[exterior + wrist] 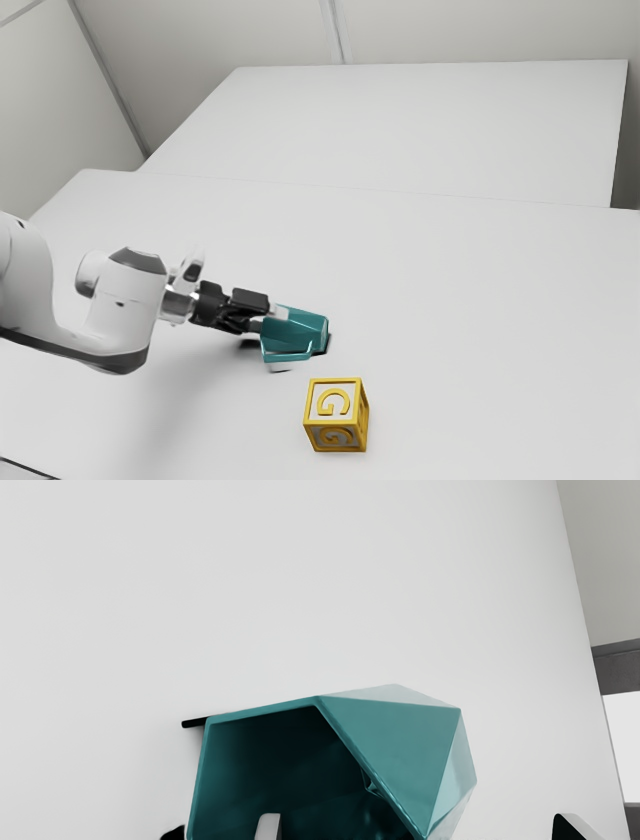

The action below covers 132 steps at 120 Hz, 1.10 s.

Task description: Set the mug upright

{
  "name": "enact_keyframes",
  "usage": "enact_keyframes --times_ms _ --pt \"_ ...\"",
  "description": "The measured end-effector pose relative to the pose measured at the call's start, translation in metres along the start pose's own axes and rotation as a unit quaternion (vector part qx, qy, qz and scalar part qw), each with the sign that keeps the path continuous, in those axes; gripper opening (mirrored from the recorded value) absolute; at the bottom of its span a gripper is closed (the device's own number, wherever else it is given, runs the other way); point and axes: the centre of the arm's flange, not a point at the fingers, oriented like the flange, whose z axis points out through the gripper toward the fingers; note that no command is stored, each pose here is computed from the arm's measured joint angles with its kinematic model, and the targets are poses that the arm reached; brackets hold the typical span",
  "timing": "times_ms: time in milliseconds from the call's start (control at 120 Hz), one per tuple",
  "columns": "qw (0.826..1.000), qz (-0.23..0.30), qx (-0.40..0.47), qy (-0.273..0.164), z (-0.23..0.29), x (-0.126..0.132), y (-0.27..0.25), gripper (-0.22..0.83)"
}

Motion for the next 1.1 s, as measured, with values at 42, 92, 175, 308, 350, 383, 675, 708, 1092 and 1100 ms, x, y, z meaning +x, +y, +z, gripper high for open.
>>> enact_keyframes --times_ms 42,92,175,308,350,383,675,708,1092,1100 --pt "1.000 0.002 -0.001 -0.002 0.002 -0.001 0.001 0.60" --pt "1.000 0.004 -0.002 -0.003 0.004 -0.001 0.002 0.60" --pt "1.000 0.006 -0.003 -0.005 0.008 -0.003 0.003 0.60" --pt "1.000 0.010 -0.007 -0.006 0.013 -0.004 0.006 0.58" --pt "1.000 0.012 -0.007 -0.007 0.015 -0.004 0.008 0.57" --pt "1.000 0.014 -0.008 -0.007 0.015 -0.004 0.009 0.55" --pt "1.000 0.021 -0.007 -0.003 0.014 -0.003 0.011 0.22" --pt "1.000 0.022 -0.007 -0.002 0.013 -0.002 0.010 0.18" --pt "0.999 0.041 -0.010 0.000 0.012 0.002 0.022 -0.09" --pt "0.999 0.042 -0.010 0.000 0.012 0.002 0.023 -0.10"
